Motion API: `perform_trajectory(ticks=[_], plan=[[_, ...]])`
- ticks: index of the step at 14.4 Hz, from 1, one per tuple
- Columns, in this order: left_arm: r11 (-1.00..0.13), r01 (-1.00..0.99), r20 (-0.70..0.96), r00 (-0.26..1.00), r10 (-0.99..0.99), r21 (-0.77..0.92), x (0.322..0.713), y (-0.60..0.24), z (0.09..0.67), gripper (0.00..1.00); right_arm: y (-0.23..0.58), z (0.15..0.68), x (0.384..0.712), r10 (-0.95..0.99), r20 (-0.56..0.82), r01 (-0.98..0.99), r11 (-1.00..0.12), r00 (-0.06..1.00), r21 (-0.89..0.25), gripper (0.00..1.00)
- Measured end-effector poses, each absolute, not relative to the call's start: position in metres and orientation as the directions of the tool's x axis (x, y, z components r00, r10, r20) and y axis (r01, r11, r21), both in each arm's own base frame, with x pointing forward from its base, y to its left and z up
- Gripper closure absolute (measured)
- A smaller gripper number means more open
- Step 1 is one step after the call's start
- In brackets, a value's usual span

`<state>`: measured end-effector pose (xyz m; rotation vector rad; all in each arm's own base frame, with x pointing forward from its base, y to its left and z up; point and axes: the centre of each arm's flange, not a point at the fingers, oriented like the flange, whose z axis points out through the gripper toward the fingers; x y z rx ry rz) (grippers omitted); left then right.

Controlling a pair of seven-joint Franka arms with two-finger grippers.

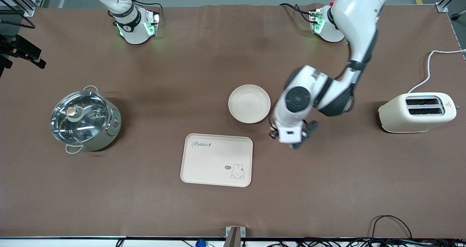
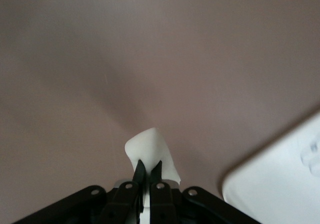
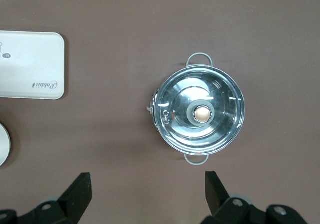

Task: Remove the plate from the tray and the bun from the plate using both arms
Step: 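Lift the bun and carry it toward the toaster with the left gripper, then lower the bun onto the table beside the toaster and open the left gripper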

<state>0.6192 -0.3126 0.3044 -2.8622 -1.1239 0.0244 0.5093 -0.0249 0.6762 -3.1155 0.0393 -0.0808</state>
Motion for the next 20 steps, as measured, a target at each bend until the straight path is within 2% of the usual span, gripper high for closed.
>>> perform_trajectory(ticks=[2, 5, 11, 15, 20], plan=[[-0.772, 0.63, 0.006, 0.775, 0.632, -0.083, 0.647, -0.248, 0.299, 0.94, -0.018, 0.684, 0.509, -0.012, 0.068, -0.01, -1.0, 0.998, -0.024, 0.0], [-0.822, 0.56, -0.031, 0.824, 0.565, -0.102, 0.67, -0.172, 0.28, 0.94, -0.015, 0.688, 0.51, -0.006, 0.081, -0.004, -1.0, 0.997, -0.023, 0.0], [-0.846, 0.512, -0.064, 0.849, 0.525, -0.146, 0.676, -0.128, 0.221, 0.92, -0.008, 0.688, 0.513, 0.008, 0.09, 0.01, -1.0, 0.996, -0.023, 0.0], [-0.85, 0.509, -0.059, 0.852, 0.52, -0.137, 0.679, -0.131, 0.218, 0.55, -0.007, 0.688, 0.513, 0.008, 0.09, 0.011, -1.0, 0.996, -0.023, 0.0], [-0.864, 0.486, -0.031, 0.869, 0.493, -0.131, 0.705, -0.127, 0.29, 0.07, -0.007, 0.687, 0.513, 0.008, 0.089, 0.011, -1.0, 0.996, -0.023, 0.0]])
